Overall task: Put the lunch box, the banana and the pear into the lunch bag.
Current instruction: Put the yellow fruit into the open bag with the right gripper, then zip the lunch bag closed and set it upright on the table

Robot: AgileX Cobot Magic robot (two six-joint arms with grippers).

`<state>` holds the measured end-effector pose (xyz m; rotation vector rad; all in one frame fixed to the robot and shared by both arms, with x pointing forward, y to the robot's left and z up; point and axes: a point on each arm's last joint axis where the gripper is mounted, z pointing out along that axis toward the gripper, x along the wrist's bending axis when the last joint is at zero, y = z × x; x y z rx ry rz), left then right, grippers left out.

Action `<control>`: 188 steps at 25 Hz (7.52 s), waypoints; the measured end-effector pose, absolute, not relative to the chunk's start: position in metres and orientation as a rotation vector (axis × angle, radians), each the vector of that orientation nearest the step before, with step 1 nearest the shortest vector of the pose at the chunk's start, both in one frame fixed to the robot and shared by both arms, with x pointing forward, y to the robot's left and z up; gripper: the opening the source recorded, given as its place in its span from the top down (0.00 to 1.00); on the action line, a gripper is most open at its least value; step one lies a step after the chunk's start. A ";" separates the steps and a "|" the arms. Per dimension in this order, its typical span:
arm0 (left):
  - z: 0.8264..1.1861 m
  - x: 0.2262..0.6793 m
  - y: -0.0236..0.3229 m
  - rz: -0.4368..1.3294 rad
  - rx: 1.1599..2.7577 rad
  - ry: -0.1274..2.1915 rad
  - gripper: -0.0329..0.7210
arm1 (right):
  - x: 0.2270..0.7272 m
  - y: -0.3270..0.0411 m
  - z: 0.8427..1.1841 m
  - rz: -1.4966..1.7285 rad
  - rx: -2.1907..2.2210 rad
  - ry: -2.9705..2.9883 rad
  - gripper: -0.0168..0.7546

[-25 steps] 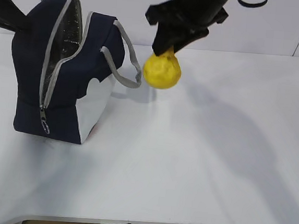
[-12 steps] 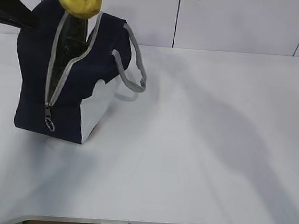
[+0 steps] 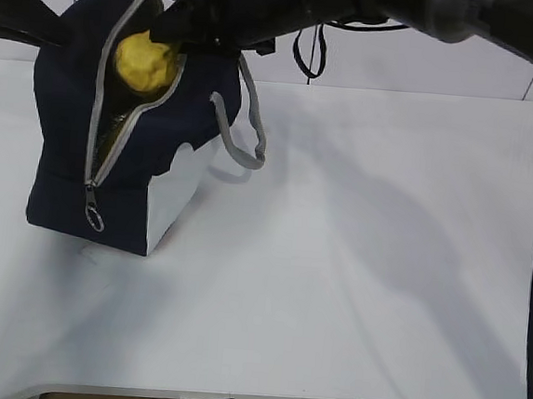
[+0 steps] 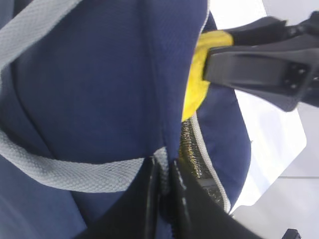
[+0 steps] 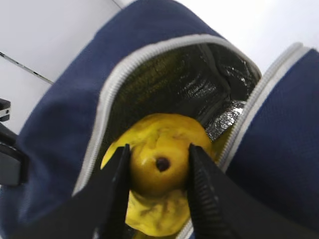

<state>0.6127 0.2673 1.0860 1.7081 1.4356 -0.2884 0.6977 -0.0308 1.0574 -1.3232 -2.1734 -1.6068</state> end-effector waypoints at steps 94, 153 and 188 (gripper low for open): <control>1.073 0.610 0.158 -0.426 1.742 1.290 0.91 | 0.670 -0.121 1.115 -0.828 -1.516 -2.873 0.93; 1.184 0.510 0.216 0.040 1.995 1.386 0.45 | 0.429 -0.214 1.140 -1.796 -1.438 -3.039 0.38; 1.185 0.510 0.214 0.016 1.977 1.379 0.48 | 0.463 -0.136 0.974 -1.927 -1.067 -2.997 0.38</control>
